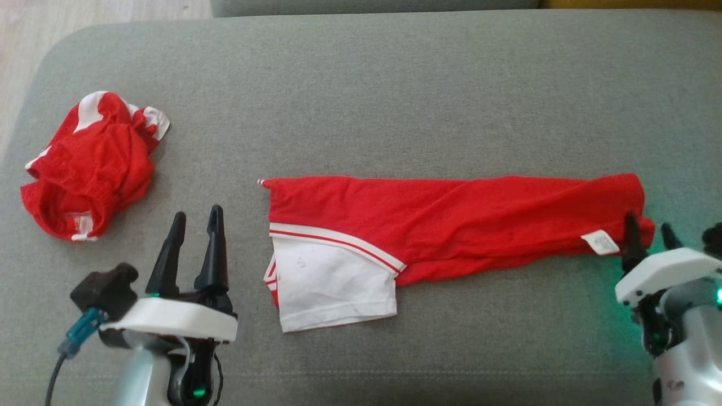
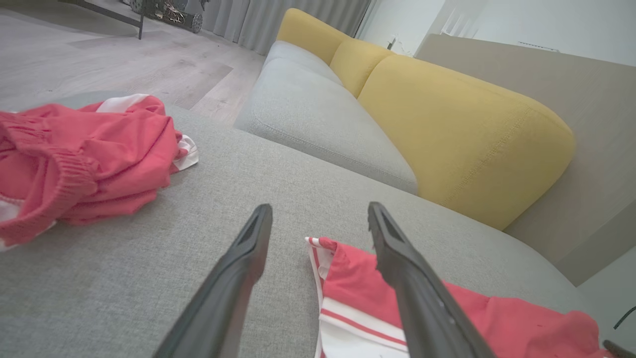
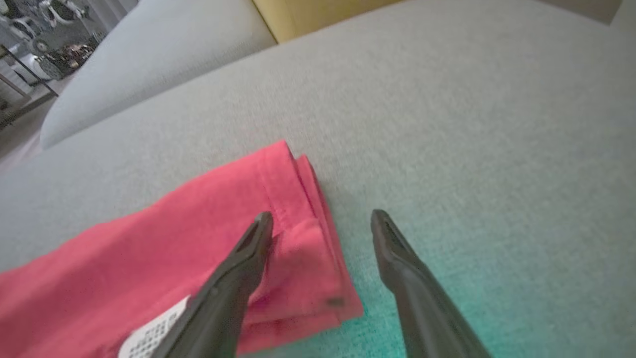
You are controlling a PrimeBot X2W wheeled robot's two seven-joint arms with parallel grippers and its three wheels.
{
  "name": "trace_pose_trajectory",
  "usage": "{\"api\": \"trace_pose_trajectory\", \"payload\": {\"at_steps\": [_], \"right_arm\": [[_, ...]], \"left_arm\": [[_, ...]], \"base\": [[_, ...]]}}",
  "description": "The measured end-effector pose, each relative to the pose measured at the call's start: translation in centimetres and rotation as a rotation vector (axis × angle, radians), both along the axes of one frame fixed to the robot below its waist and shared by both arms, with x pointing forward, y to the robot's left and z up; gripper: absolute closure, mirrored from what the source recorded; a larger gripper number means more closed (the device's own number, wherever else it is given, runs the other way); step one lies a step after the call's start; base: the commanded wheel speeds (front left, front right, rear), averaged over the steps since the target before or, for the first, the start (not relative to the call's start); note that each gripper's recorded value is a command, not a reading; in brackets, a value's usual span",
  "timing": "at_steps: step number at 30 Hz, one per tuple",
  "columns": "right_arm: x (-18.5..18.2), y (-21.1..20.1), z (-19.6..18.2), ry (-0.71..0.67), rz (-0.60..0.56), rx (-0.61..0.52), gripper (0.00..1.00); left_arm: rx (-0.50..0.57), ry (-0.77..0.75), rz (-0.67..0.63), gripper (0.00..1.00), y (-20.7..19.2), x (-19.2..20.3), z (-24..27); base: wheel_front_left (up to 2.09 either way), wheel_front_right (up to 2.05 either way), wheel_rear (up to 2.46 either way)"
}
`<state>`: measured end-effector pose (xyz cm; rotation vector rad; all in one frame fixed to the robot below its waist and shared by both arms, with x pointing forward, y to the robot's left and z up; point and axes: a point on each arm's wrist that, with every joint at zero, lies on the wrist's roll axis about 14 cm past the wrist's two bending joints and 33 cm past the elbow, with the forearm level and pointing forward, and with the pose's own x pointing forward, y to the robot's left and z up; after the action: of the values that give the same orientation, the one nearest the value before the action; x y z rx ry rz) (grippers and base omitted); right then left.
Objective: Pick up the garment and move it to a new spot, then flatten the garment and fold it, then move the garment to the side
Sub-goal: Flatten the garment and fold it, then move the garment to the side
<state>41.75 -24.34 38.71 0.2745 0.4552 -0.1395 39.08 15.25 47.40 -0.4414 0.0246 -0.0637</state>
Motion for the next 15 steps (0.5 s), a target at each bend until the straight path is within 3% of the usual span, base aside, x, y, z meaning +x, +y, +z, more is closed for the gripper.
{"api": "trace_pose_trajectory", "payload": {"at_steps": [6, 14, 15], "right_arm": [[-0.7, 0.9, -2.5, 0.102, 0.022, 0.014, 0.0], [-0.2, 2.7, -3.1, 0.137, 0.07, 0.037, 0.0], [-0.2, 2.9, -3.2, 0.142, 0.075, 0.041, 0.53]], "left_arm": [[0.0, -0.009, 0.006, 0.0, 0.2, 0.4, 0.3], [0.001, -0.012, 0.015, 0.0, 0.5, 0.4, 0.4], [0.001, -0.013, 0.017, 0.0, 0.6, 0.4, 0.4]], "base": [[0.0, 0.0, 0.0], [0.0, 0.0, 0.0], [0.0, 0.0, 0.0]]}}
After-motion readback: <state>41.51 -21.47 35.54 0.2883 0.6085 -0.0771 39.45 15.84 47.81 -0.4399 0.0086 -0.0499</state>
